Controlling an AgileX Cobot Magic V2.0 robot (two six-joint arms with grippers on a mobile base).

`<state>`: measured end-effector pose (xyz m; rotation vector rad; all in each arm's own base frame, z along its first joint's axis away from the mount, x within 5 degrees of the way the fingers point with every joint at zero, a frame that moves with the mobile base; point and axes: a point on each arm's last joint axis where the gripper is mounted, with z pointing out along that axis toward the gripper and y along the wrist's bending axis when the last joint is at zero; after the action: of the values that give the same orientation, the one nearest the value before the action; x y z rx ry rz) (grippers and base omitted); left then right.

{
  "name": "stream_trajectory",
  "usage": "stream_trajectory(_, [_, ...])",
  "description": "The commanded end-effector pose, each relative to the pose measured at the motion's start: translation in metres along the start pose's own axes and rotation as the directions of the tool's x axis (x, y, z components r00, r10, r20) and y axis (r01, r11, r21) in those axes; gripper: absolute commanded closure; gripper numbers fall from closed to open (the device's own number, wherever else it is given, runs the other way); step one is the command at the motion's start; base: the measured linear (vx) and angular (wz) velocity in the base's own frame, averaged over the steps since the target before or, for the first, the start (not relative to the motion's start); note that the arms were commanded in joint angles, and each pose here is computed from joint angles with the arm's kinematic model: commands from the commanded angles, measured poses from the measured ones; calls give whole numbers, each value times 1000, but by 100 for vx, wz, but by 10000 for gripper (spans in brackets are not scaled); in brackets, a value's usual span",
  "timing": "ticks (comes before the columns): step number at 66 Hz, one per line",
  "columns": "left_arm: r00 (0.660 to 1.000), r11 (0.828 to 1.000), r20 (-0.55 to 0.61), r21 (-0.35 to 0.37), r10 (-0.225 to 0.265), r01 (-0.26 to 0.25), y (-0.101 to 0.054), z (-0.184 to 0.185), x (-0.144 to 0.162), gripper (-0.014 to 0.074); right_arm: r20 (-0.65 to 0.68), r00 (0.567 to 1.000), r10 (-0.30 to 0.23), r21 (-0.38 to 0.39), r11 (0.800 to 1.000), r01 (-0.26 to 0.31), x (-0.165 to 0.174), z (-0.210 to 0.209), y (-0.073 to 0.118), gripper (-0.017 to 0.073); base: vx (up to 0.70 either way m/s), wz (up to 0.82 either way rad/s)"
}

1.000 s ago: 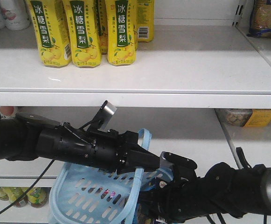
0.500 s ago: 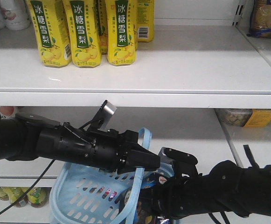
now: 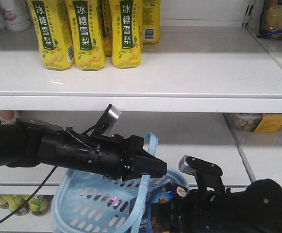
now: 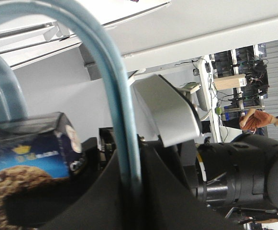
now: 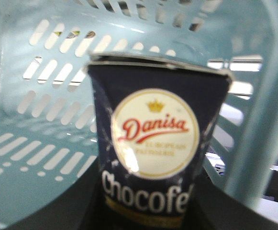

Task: Left arm holds basket, right arm returns cookies
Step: 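Lift the Chocofello box out of the basket with the right gripper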

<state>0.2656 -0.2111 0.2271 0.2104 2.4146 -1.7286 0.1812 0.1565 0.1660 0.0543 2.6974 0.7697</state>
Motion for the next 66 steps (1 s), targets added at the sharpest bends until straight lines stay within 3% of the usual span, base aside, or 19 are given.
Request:
stream_trajectory(1, [991,993,117,82,70,-80,-28,-12,-14,596,91,996,-5,-38,999,8,-3,-18,4,429,0,0])
stream_trajectory(25, [991,993,117,82,70,-80,-28,-12,-14,596,256,967,-13,-138,989,50,8,-66,3,429,0,0])
stream_trajectory(44, [991,993,117,82,70,-80,-28,-12,-14,596,345,934,-96,-185,968,168,13,-95,9,429,0,0])
stream_trajectory(66, [991,993,117,82,70,-80,-28,-12,-14,596,372,916,-149,-140,967,214,20,-113,4,429,0,0])
